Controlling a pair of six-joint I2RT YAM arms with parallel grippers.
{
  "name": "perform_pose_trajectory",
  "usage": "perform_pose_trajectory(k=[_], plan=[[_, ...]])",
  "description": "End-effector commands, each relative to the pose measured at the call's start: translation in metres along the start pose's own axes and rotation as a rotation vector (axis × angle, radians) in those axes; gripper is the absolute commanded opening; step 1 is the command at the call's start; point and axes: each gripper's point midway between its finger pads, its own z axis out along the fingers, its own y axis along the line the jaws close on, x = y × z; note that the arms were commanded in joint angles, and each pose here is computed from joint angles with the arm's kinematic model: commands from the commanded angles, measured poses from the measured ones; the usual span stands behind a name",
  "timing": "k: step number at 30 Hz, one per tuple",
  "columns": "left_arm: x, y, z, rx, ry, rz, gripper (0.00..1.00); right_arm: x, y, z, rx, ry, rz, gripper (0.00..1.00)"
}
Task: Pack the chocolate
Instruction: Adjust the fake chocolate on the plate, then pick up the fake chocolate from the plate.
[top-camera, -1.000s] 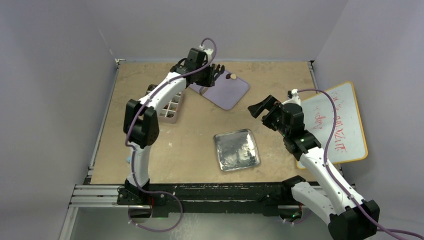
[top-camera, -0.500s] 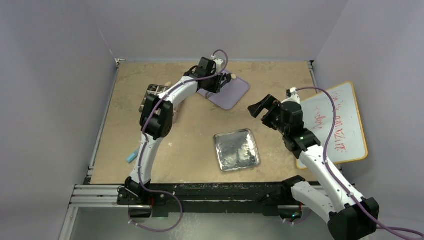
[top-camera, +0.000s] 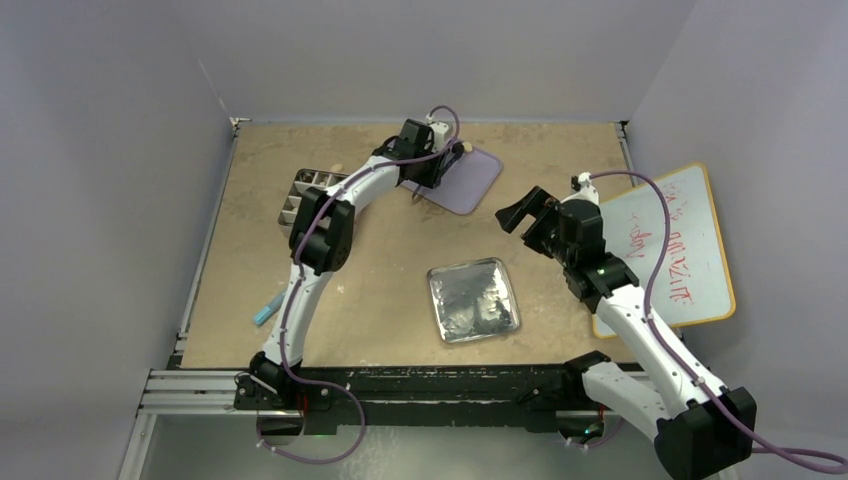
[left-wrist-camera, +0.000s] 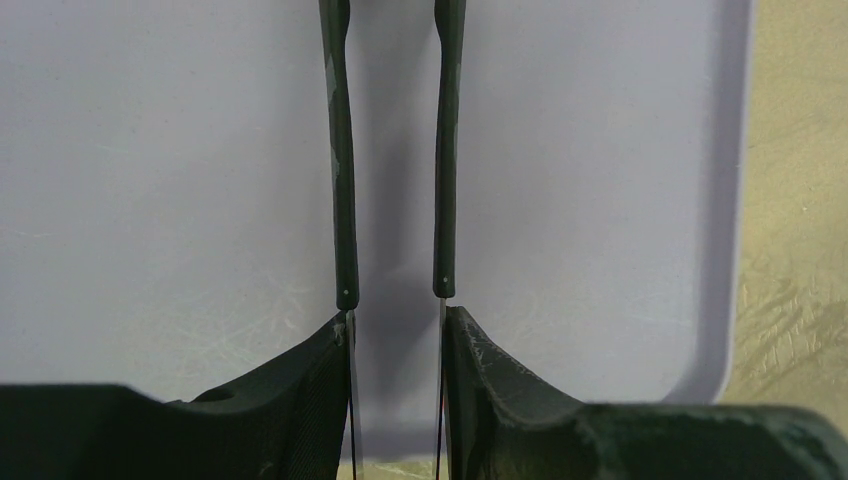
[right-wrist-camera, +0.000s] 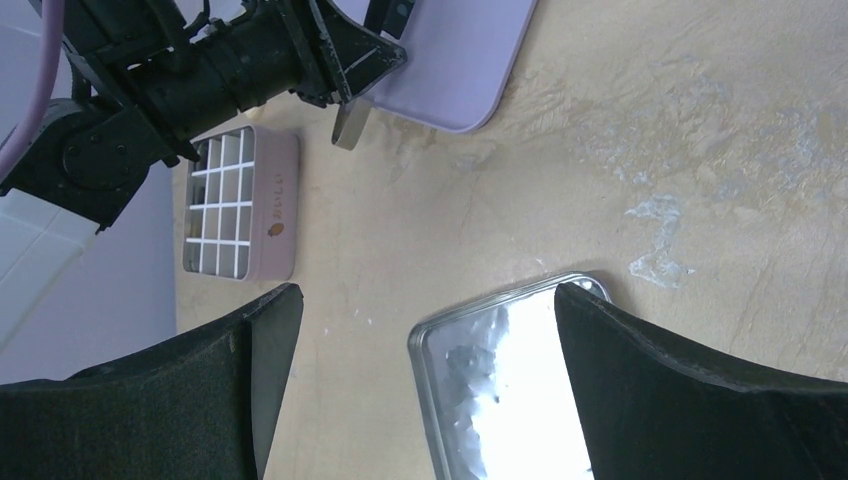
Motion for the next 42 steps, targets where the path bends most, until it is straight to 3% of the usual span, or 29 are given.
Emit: perform_pose_trajectory(k=[1, 9, 21, 31, 42], plan=[[-0.04, 0.008, -0.006, -0.007, -0.121, 0.041, 0.33, -0.016, 0.013, 0.0, -0.019, -0.039, -0.019, 0.98], [-0.05, 0.005, -0.018, -0.004, -0.164, 0.037, 0.31, -0.014, 0.013, 0.004, -0.017, -0.032, -0.013, 0.98], [-0.078, -0.035, -0.027, 0.045, -0.24, 0.033, 0.34, -0.016, 0.014, 0.004, -0.019, -0.039, -0.013, 0.98], [-0.072, -0.045, -0.02, 0.065, -0.233, 0.041, 0.36, -0.016, 0.013, 0.002, -0.02, -0.04, -0.018, 0.98], [-0.107, -0.064, -0.061, 0.087, -0.314, -0.028, 0.35, -0.015, 0.013, 0.004, -0.02, -0.038, -0.021, 0.97]])
